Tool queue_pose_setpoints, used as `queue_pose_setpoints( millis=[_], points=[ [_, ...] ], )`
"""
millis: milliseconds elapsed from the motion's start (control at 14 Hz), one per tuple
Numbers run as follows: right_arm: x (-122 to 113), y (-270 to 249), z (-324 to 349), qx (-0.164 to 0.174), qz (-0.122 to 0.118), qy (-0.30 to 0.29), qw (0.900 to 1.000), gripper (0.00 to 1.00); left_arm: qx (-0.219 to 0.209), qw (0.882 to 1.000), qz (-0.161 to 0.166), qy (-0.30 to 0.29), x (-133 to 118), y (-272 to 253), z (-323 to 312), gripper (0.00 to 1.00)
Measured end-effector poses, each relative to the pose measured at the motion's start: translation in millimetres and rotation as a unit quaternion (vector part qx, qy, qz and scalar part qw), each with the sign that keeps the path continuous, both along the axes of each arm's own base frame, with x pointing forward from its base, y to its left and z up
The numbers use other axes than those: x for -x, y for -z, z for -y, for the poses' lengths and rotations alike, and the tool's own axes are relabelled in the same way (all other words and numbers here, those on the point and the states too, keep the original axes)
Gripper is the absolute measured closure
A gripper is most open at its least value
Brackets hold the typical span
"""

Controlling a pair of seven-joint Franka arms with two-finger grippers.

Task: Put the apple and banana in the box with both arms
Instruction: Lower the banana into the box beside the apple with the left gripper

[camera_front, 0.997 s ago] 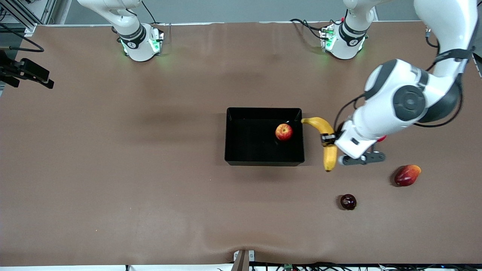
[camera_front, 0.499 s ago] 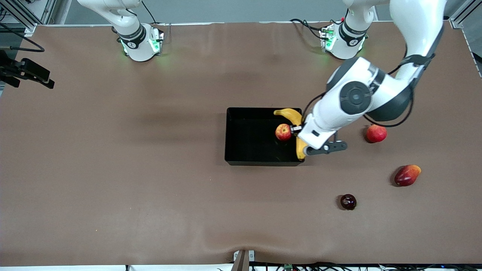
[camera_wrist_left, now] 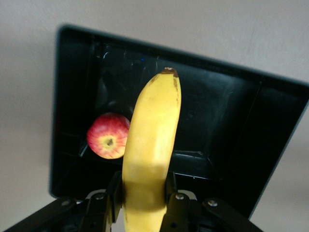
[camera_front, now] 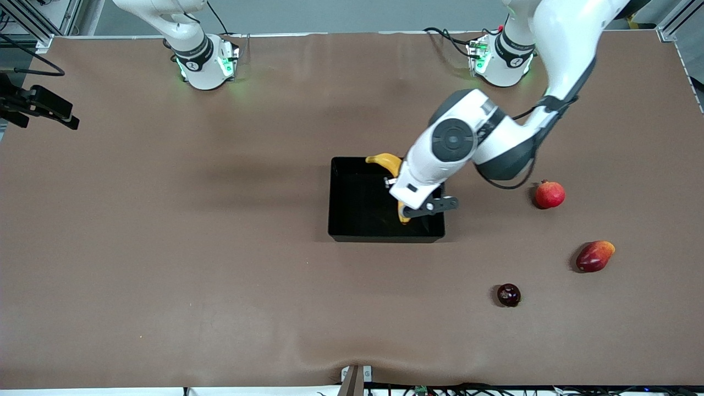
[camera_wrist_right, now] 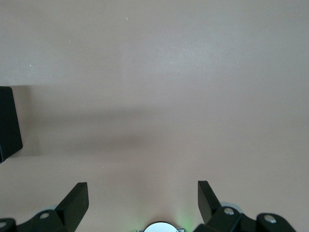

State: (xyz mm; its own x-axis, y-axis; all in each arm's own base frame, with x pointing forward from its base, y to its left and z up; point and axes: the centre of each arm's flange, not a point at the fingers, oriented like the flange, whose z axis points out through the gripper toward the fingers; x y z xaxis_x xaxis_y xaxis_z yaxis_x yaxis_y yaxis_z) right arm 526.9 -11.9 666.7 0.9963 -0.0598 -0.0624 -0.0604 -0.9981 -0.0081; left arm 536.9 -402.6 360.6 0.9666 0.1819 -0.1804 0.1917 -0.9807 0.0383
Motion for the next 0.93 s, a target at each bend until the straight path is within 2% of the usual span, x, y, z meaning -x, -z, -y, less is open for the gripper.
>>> queue_pose_setpoints(
  millis=[142,499,926],
  points=[
    [0.0,0.0,0.0,0.0,0.0,0.0,1.0,0.0,-0.015,1.0,0.002,0.004,7.8,21.3,13.8,0.61],
    [0.0,0.0,0.1,0.0,0.0,0.0,1.0,0.0,-0.004,1.0,0.015,0.015,15.2,61.8,39.0,0.61],
    [0.0,0.0,0.2,0.0,0.0,0.0,1.0,0.0,-0.017,0.999,0.031,0.026,28.1,90.8,60.6,0.61]
  ],
)
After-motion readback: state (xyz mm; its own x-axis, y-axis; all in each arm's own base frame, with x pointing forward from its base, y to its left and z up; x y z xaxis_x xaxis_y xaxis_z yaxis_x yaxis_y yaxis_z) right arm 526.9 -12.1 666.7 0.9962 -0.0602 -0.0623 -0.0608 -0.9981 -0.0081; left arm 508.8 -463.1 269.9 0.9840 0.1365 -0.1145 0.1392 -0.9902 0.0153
